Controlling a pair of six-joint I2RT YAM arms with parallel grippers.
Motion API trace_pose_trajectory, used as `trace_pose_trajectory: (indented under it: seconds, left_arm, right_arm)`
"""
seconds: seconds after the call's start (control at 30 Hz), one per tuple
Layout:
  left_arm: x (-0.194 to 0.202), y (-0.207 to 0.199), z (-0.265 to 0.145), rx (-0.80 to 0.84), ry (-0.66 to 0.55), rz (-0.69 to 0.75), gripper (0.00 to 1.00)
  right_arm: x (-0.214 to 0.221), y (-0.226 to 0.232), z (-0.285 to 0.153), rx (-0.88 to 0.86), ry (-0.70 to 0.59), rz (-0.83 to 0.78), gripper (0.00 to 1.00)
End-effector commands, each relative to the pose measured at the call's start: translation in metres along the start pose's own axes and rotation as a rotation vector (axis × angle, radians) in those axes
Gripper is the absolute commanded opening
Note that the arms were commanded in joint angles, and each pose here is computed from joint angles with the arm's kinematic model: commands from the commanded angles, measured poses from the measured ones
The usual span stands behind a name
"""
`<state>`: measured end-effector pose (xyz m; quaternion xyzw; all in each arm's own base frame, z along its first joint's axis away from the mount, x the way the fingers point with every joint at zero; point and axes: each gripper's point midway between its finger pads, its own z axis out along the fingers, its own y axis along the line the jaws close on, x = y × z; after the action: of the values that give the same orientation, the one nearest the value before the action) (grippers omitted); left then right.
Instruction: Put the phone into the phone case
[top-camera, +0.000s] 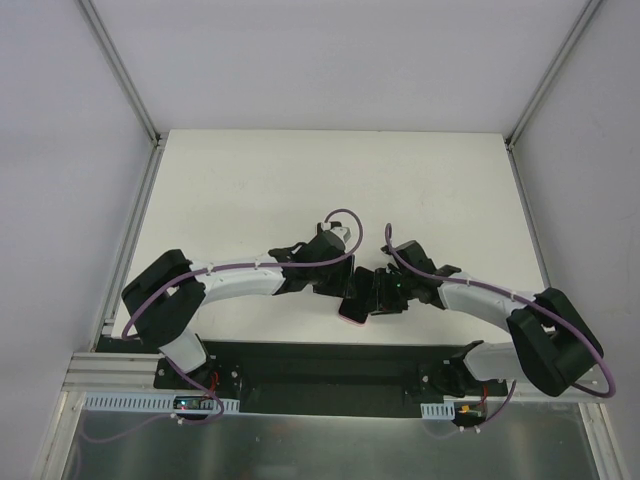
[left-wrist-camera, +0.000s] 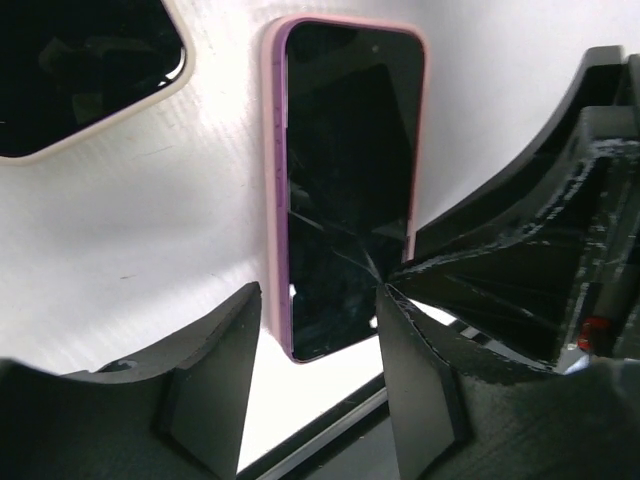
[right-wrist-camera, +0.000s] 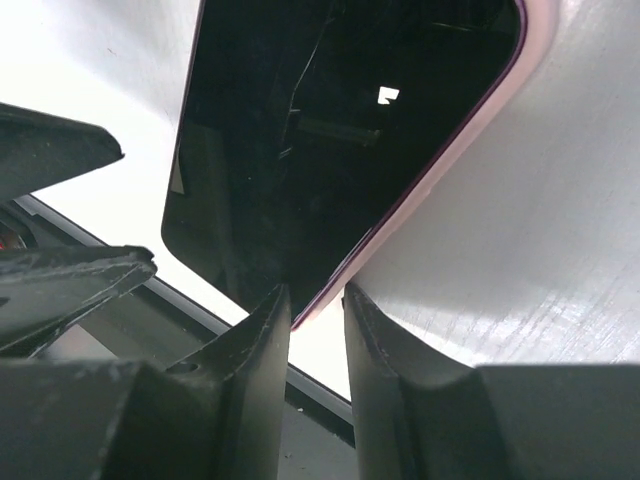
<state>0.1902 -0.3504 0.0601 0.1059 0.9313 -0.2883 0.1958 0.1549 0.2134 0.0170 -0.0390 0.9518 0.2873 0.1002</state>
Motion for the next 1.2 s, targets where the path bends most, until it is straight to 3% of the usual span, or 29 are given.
trace_pose_trajectory:
  seconds: [0.0, 0.27, 0.47, 0.57, 0.87, 1.17]
  left_arm:
    - [-0.001, 0.004, -0.008, 0.014, 0.004, 0.088, 0.50]
    - [-0.010, 0.000, -0.010, 0.058, 0.014, 0.152, 0.51]
    - [-0.004, -0.007, -0.002, 0.109, 0.073, 0.206, 0.53]
    - [-0.002, -0.008, 0.006, 0.124, 0.092, 0.206, 0.52]
    - [0.002, -0.002, 0.024, 0.104, 0.126, 0.199, 0.43]
    - [0.027, -0.002, 0.017, 0.102, 0.120, 0.098, 0.34]
  right_arm:
    - [0.012, -0.025, -0.001, 0.128, 0.003, 0.057, 0.34]
    - [-0.004, -0.011, -0.017, 0.113, -0.074, 0.079, 0.46]
    - [-0.018, -0.013, -0.040, 0.125, -0.233, 0.132, 0.76]
    - [-0.025, -0.017, -0.054, 0.141, -0.326, 0.137, 0.82]
    - [-0.035, -0.026, -0.076, 0.161, -0.464, 0.159, 0.83]
    - [-0.022, -0.036, -0.066, 0.166, -0.436, 0.158, 0.82]
